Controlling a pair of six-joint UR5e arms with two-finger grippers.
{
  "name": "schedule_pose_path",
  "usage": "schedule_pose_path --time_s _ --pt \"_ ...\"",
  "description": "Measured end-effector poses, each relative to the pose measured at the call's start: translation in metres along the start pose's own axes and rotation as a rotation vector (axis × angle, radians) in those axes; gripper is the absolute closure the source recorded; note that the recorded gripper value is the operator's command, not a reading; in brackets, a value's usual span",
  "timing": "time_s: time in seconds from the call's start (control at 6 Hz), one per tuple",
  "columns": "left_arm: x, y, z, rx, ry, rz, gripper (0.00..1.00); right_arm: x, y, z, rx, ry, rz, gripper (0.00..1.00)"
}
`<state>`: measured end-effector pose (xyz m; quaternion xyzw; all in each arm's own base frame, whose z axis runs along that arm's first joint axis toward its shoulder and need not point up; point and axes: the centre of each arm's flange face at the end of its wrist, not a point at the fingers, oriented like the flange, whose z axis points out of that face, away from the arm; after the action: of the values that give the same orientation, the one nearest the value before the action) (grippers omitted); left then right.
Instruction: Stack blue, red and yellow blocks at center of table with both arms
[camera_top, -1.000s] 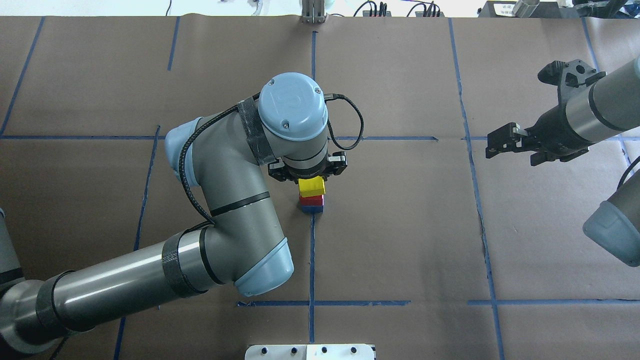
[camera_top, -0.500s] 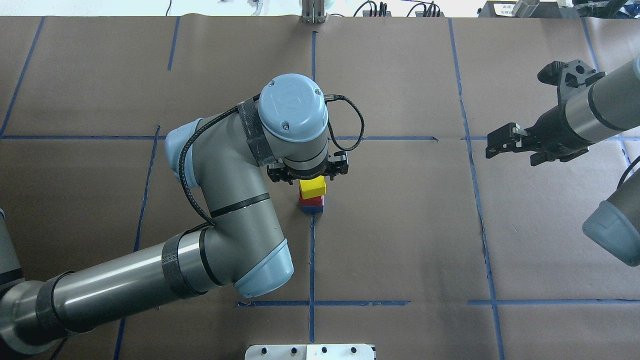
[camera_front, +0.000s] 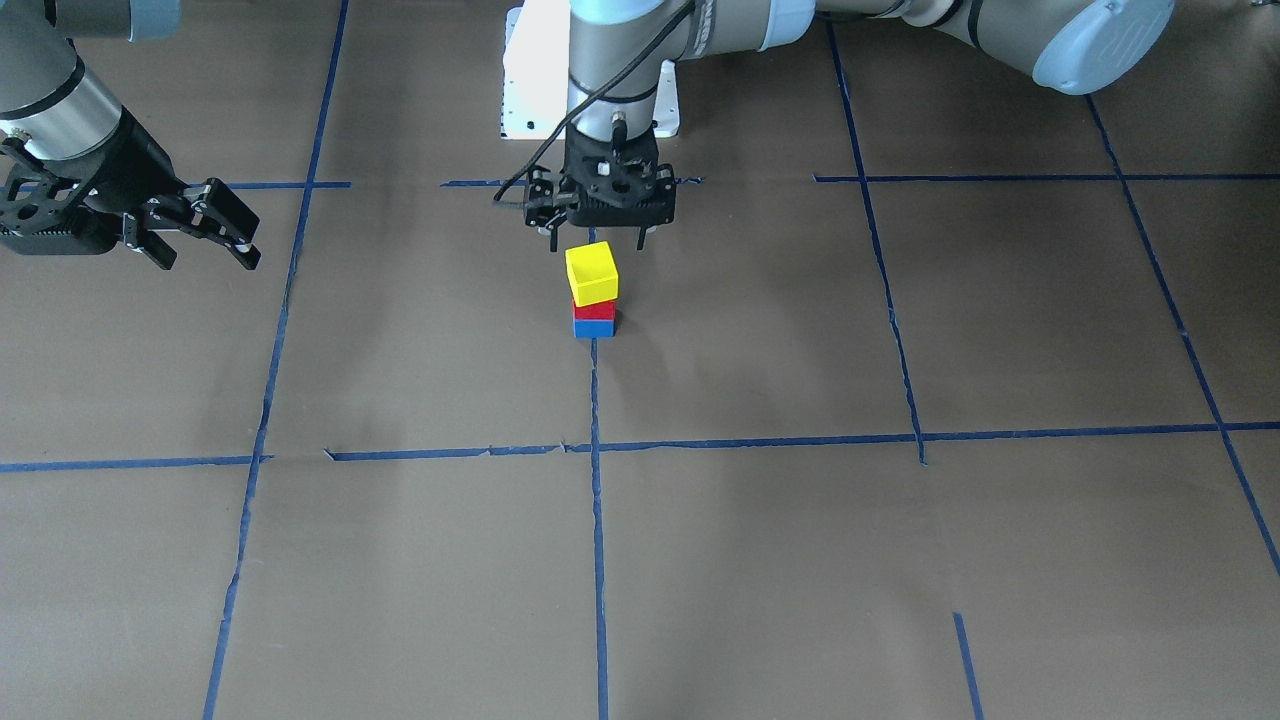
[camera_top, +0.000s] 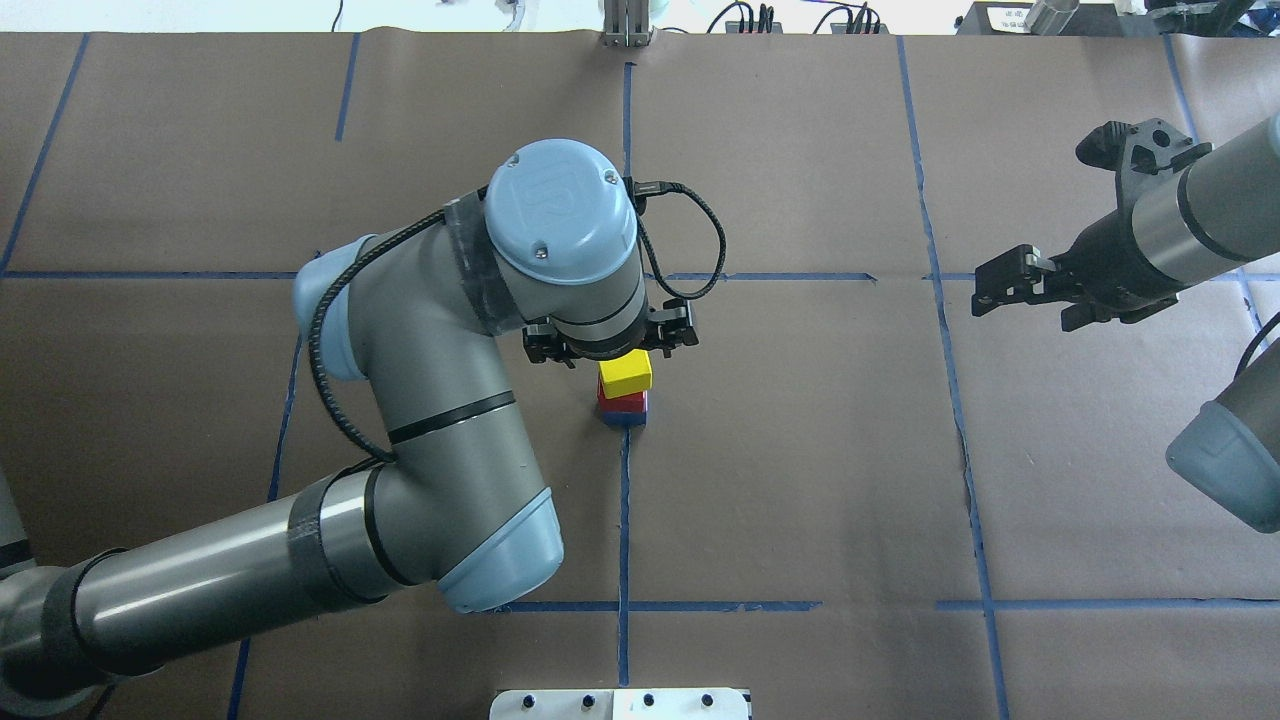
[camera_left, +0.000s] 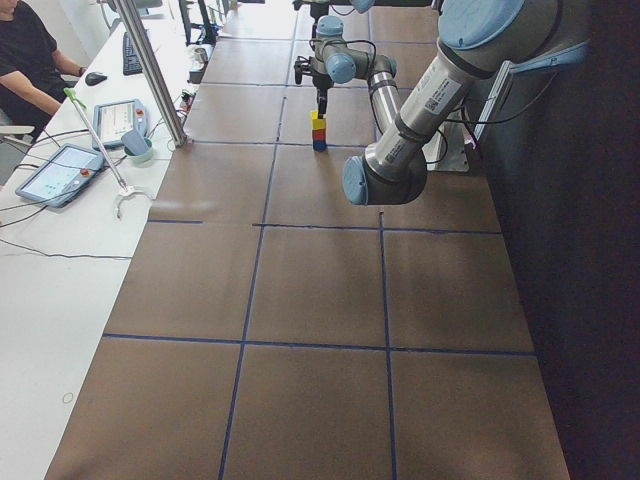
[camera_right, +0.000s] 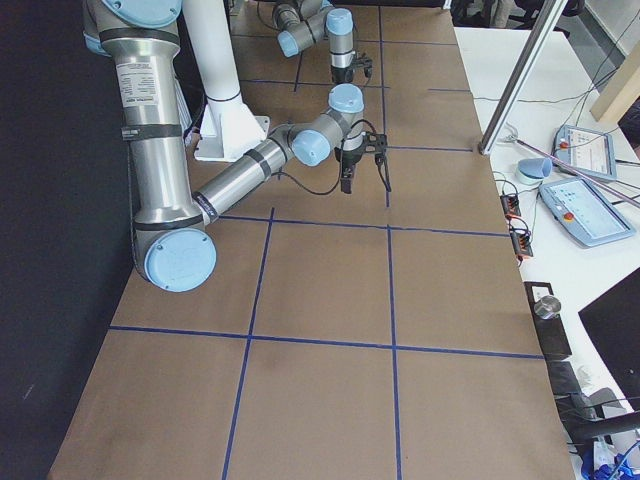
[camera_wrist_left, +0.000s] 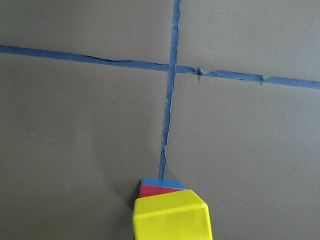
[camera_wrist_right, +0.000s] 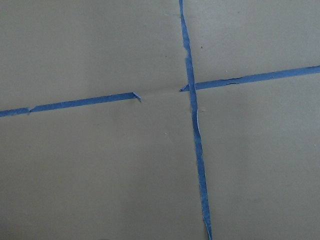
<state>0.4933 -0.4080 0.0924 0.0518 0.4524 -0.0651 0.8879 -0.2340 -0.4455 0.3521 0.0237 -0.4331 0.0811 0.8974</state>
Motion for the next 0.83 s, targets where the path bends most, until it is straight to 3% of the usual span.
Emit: schedule_pose_path --time_s 0.17,0.33,0.5,0.67,0.83 --pt "-0.049 0.003 -0.037 0.032 0.032 0.034 0.0 0.012 -0.011 -0.012 0.012 -0.003 0.008 0.0" --pt "-0.111 -0.003 -0.066 0.069 0.023 0.117 0.0 0.038 -0.03 -0.03 0.031 0.004 -0.01 0.0" --pt "-0.189 -0.024 -0.085 0.078 -0.04 0.233 0.0 0.081 -0.055 -0.053 0.05 0.041 -0.067 0.0" --pt "-0.279 -0.055 -0.105 0.038 -0.101 0.341 0.0 0.123 -0.073 -0.074 0.041 0.078 -0.129 0.0" --pt "-0.365 -0.077 -0.132 -0.016 -0.109 0.414 0.0 0.164 -0.077 -0.086 0.01 0.093 -0.182 0.0"
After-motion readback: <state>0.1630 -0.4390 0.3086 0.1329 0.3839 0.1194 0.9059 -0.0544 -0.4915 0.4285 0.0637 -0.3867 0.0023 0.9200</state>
